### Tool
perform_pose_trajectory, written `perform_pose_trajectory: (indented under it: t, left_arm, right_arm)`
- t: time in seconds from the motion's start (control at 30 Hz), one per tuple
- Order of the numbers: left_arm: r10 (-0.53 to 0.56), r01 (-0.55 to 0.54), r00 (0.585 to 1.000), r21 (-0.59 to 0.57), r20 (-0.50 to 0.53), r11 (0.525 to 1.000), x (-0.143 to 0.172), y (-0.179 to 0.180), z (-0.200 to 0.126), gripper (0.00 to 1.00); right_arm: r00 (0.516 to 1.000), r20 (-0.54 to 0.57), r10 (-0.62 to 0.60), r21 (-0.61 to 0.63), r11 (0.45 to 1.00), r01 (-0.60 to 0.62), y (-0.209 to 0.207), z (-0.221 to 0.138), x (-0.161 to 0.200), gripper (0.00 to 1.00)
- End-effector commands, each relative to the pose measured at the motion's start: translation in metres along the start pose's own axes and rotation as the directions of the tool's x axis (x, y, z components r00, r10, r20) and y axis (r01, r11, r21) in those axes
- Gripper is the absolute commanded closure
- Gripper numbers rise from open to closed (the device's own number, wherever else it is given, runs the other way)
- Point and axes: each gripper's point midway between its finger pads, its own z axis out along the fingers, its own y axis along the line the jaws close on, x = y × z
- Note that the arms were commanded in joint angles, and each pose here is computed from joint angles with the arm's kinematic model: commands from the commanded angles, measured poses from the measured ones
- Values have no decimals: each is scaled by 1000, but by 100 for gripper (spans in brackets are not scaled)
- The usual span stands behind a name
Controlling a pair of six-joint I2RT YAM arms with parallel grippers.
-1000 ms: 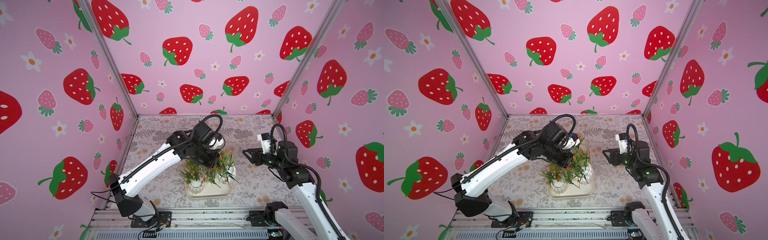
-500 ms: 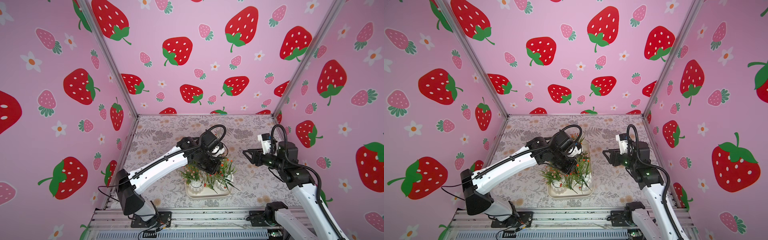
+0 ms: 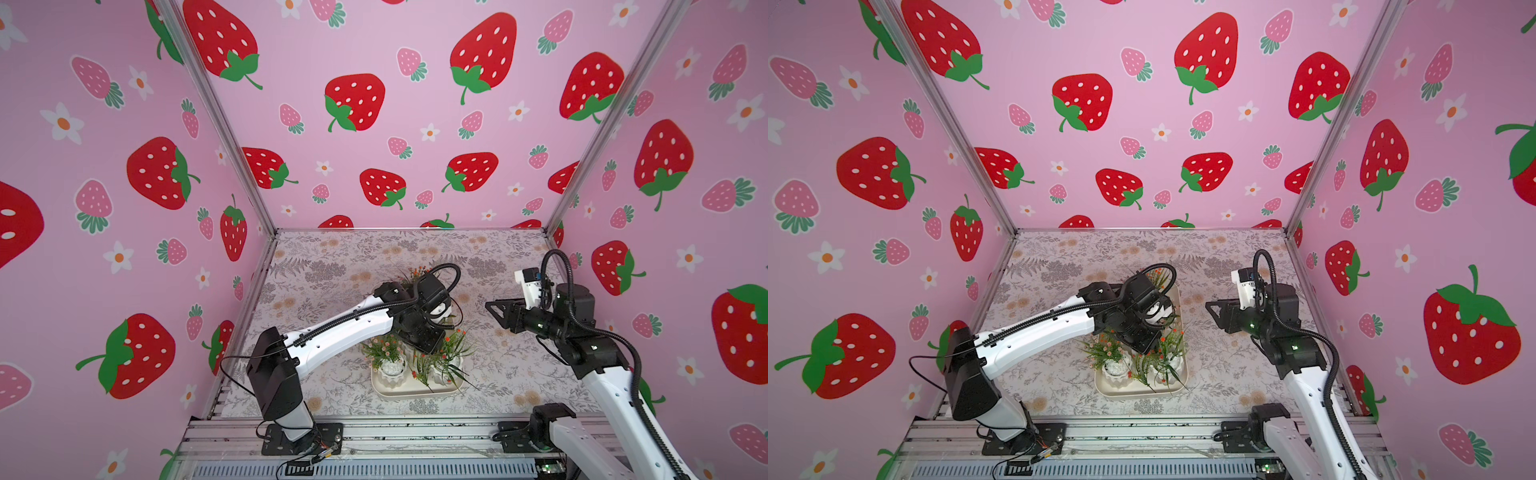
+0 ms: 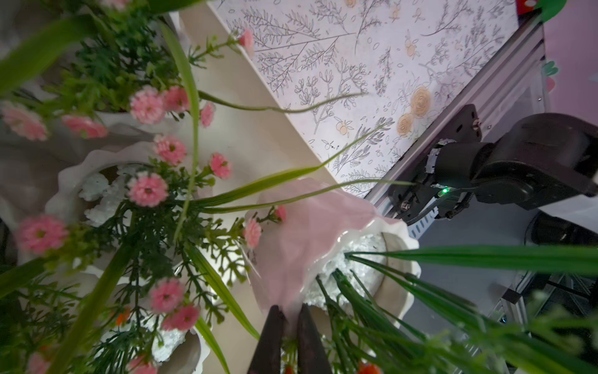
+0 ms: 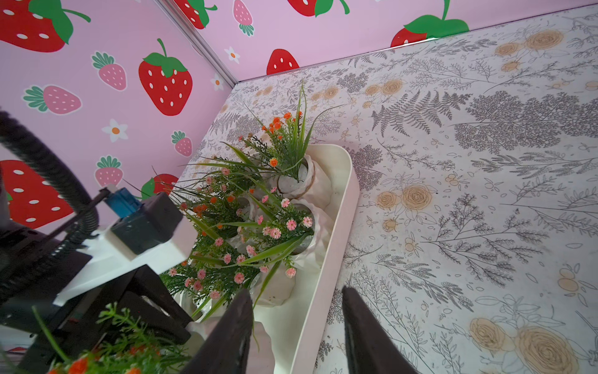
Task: Put the potted gypsophila into the storage box
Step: Place the baby's breath potted plant at the storage box.
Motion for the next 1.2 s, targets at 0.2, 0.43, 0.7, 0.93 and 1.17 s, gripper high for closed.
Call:
perform_pose_trajectory:
  t: [0.2, 0.43, 0.7, 0.93, 1.17]
  left_arm:
    - [14, -14, 1000, -21, 9, 1000, 2, 8, 13, 100]
    - [6, -7, 1000, -52, -8, 999, 9, 18, 23, 100]
    - [-7, 5, 1000, -91, -19, 996, 12, 28, 38, 100]
    - [-8, 4, 999, -108, -39, 994, 17, 30, 48, 95]
    - [-15, 10, 999, -115, -44, 993, 19, 32, 50, 78]
  right_arm:
    - [999, -30, 15, 10, 1000, -15, -9, 5, 12, 53]
    - [999, -47, 24, 31, 999, -23, -12, 2, 21, 53]
    - [998, -46, 30, 33, 999, -28, -12, 2, 21, 53]
    - [998, -51, 31, 33, 999, -30, -12, 3, 20, 53]
    - [999, -44, 27, 30, 999, -25, -10, 1, 19, 53]
